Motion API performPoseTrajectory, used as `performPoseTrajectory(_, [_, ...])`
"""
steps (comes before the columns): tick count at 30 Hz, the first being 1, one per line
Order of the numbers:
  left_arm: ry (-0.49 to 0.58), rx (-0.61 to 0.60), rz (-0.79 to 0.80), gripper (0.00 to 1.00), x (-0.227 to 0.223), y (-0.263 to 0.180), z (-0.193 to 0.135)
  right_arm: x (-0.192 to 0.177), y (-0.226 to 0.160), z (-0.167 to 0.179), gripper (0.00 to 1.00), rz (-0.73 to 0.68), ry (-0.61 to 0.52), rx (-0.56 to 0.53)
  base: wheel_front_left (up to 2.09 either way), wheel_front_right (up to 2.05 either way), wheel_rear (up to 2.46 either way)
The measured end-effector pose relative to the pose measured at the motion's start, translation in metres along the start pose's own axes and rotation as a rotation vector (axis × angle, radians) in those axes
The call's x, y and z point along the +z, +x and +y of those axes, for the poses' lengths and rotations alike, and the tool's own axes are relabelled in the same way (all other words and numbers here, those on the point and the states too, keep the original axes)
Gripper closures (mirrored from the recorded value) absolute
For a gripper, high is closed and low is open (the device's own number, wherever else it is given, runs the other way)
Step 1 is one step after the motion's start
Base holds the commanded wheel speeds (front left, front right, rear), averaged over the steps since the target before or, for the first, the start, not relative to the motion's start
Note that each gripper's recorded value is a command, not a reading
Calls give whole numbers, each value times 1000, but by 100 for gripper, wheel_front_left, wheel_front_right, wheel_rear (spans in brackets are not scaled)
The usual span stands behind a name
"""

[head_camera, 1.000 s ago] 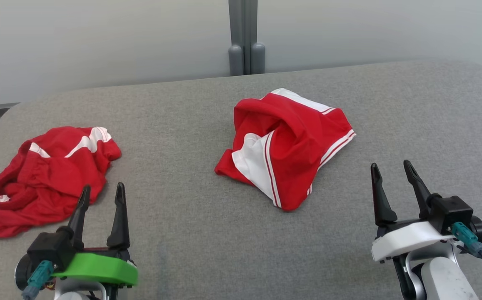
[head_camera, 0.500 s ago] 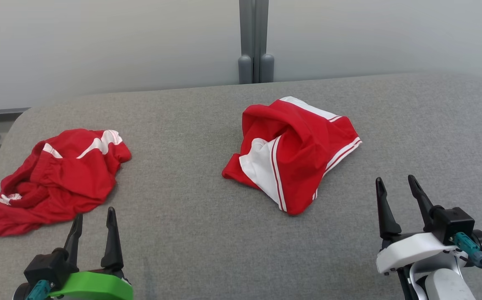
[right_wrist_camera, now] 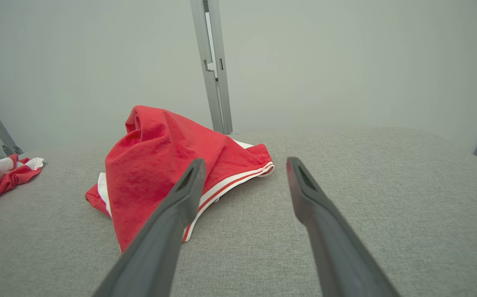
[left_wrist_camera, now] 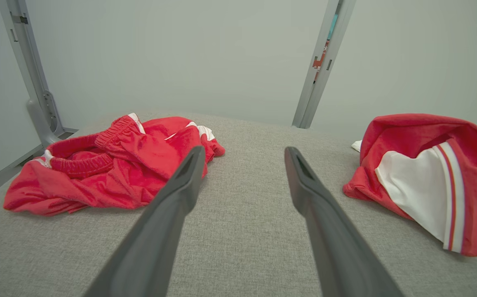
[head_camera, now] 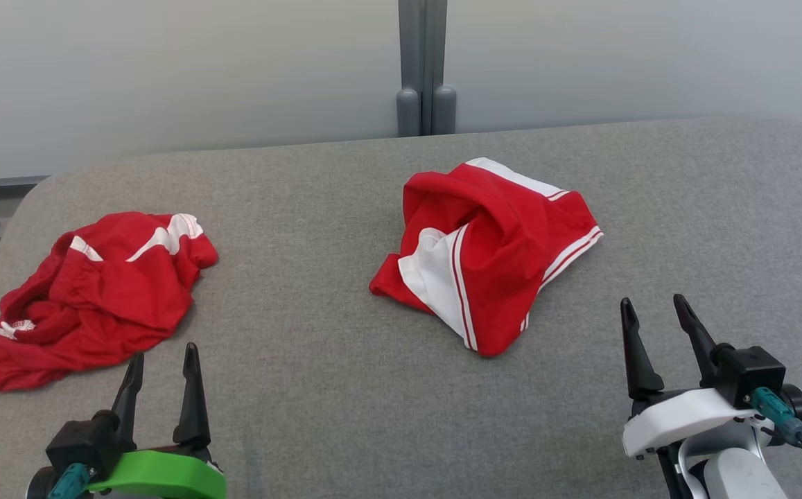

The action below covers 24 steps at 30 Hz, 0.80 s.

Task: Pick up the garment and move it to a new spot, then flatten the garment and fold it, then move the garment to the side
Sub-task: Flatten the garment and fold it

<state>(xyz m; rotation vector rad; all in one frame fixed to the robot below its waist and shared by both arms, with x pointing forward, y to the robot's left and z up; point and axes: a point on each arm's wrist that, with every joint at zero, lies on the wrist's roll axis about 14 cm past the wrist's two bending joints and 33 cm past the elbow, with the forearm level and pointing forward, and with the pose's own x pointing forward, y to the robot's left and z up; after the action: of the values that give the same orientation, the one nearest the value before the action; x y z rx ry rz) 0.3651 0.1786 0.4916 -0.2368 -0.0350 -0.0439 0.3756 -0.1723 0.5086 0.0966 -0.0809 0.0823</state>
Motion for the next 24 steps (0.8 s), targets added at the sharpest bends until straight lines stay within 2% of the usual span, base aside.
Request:
performPoseTrajectory(16, [0, 5, -9, 0, 2, 1, 1, -6, 5, 3, 0, 19, 6, 9, 0, 0, 0])
performPoseTrajectory(24, [5, -9, -26, 0, 6, 17, -2, -24, 43, -8, 0, 151, 79, -27, 0, 0, 0])
